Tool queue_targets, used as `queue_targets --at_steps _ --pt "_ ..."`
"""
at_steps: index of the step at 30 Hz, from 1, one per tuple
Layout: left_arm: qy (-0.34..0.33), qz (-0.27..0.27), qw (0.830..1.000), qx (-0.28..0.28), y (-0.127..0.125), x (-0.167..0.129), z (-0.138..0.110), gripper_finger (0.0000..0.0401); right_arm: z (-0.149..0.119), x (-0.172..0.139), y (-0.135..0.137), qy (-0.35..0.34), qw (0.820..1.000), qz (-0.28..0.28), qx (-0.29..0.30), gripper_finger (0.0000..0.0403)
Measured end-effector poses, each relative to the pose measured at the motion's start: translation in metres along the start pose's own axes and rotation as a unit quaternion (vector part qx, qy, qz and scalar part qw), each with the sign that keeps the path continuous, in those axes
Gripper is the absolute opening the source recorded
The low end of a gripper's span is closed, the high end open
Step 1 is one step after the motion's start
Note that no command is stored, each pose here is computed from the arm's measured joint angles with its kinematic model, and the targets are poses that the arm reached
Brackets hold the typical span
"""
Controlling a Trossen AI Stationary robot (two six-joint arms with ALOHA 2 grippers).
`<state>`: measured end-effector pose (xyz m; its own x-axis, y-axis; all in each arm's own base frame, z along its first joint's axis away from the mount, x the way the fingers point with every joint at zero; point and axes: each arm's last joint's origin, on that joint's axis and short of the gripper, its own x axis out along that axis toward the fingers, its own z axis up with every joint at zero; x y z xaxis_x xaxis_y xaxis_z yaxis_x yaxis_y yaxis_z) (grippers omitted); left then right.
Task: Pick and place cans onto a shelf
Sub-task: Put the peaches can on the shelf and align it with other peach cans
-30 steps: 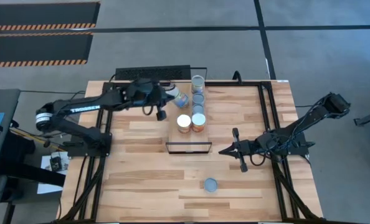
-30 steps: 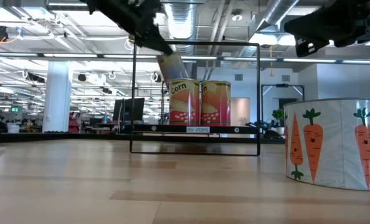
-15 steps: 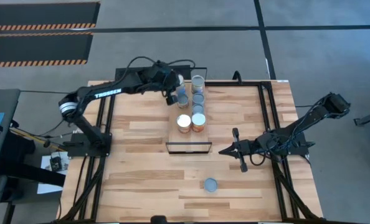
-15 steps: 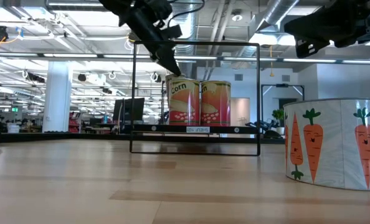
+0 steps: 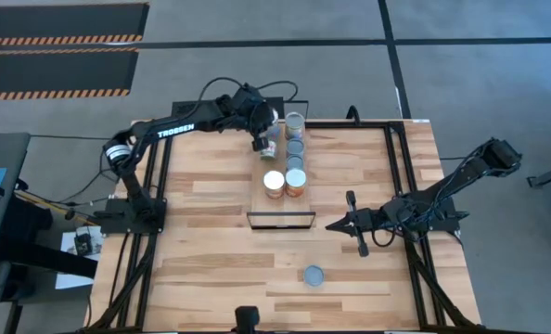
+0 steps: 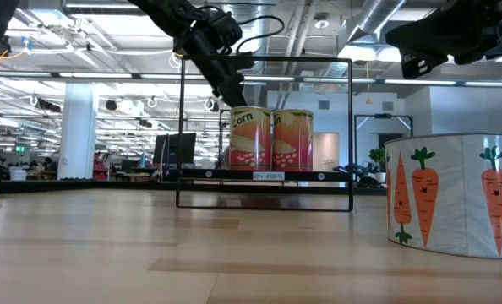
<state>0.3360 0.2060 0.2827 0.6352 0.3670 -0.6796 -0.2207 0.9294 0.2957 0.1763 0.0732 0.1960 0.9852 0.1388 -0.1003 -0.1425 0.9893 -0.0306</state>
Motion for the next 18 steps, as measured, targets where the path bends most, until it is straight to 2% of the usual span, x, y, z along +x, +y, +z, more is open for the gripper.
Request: queue_targets --at_steps 4,13,18 --pt "0.004 -0.015 1.000 0.000 0.0003 0.0016 -0.0029 0.0000 -0.0004 0.0000 0.0000 0.001 1.000 0.000 0.000 0.0008" --pt "0.001 -0.012 1.000 0.005 0.0024 0.0016 -0.0029 0.0000 0.0001 0.0000 0.0000 -0.001 1.000 0.000 0.001 0.0008" --pt "-0.012 -0.038 0.999 0.004 0.0039 0.0014 -0.0036 0.0000 0.0002 0.0000 0.0000 -0.002 1.000 0.001 0.001 0.0008"
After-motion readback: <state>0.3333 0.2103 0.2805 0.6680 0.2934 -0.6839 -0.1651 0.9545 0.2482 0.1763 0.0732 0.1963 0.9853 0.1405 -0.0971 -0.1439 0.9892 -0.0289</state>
